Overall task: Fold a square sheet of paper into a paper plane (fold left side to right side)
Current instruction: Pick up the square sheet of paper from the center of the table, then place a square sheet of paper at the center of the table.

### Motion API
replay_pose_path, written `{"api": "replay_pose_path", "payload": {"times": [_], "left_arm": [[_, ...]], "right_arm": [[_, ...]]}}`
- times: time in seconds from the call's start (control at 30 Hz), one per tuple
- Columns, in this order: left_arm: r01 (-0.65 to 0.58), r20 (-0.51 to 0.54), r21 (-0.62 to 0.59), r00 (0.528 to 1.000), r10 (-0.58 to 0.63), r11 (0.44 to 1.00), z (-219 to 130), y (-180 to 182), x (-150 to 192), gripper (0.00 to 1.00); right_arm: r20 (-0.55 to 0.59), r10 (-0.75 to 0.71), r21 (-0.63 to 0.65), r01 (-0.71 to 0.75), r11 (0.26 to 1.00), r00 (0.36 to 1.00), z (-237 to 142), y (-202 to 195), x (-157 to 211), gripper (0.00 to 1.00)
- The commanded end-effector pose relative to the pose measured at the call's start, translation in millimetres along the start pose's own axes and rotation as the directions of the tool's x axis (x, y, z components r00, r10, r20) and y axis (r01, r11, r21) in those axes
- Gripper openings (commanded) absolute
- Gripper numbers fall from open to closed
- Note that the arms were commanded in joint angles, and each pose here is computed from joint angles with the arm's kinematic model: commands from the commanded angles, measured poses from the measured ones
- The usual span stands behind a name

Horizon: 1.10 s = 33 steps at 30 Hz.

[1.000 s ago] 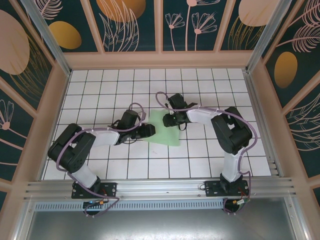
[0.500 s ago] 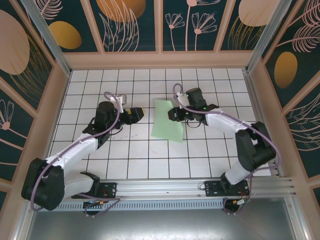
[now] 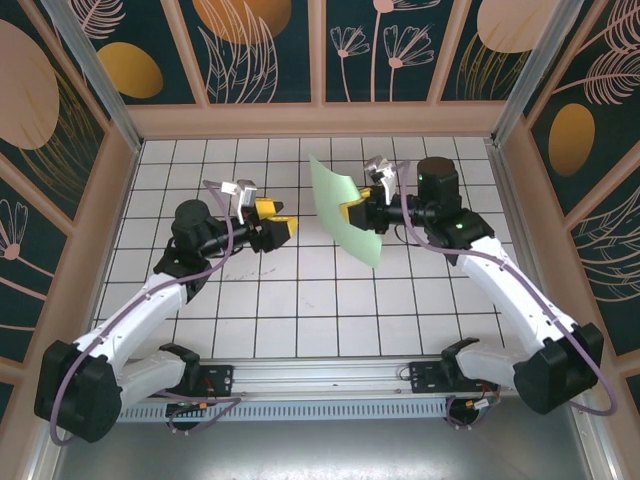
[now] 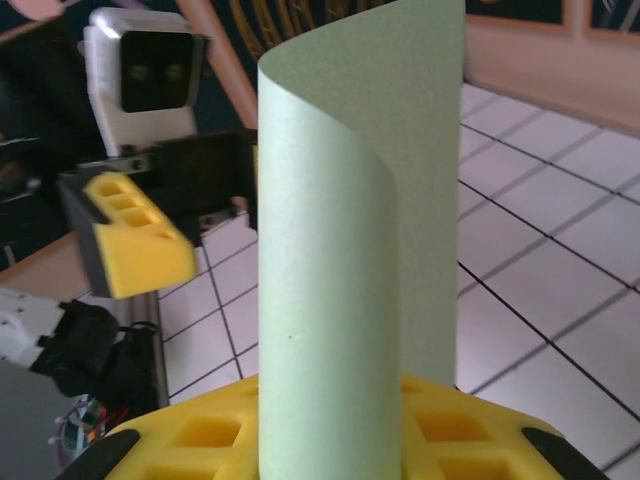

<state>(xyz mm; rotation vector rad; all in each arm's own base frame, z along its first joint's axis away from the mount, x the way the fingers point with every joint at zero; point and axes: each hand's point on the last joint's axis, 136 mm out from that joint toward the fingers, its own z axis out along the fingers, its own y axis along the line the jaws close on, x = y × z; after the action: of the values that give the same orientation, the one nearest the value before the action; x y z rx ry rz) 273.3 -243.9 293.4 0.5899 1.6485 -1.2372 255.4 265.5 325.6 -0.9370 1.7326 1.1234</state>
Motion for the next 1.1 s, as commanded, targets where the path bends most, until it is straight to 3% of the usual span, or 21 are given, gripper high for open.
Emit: {"api": "replay_pose_path", "payload": {"times": [0.0,0.27,0.43,0.53,0.7,0.77,0.9,1.0,1.07], "left_arm": [[-0.133,0.036,0.157,0.991,0.129,0.978,3,-32,-22,0.83],[-0.172,0.013,0.293,0.984,0.176,0.940,7,-52,-23,0.82],[-0.173,-0.011,0.346,0.982,0.188,0.922,12,-59,-19,0.73],[-0.168,-0.025,0.364,0.982,0.189,0.916,15,-61,-17,0.61],[-0.166,-0.032,0.359,0.981,0.189,0.919,15,-61,-15,0.22],[-0.164,-0.035,0.346,0.982,0.187,0.924,16,-59,-14,0.14],[-0.151,-0.044,0.314,0.984,0.173,0.937,17,-52,-10,0.03],[-0.127,-0.051,0.278,0.988,0.147,0.952,19,-44,-7,0.00],[-0.099,-0.061,0.249,0.991,0.118,0.963,22,-36,-4,0.00]], "right_arm": [[0.028,-0.076,-0.127,0.079,0.989,0.997,-13,36,-19,0.28],[0.066,-0.115,-0.219,0.127,0.967,0.991,-20,59,-28,0.28],[0.070,-0.121,-0.255,0.135,0.957,0.990,-21,65,-27,0.28],[0.068,-0.123,-0.235,0.136,0.962,0.990,-20,62,-27,0.28],[0.055,-0.116,-0.176,0.124,0.977,0.992,-18,51,-23,0.28],[0.052,-0.114,-0.149,0.120,0.981,0.992,-17,45,-22,0.29],[0.042,-0.103,-0.061,0.106,0.993,0.994,-19,28,-17,0.32],[0.034,-0.081,0.042,0.079,0.996,0.996,-21,8,-15,0.37],[0.028,-0.057,0.133,0.053,0.990,0.998,-24,-9,-11,0.46]]}}
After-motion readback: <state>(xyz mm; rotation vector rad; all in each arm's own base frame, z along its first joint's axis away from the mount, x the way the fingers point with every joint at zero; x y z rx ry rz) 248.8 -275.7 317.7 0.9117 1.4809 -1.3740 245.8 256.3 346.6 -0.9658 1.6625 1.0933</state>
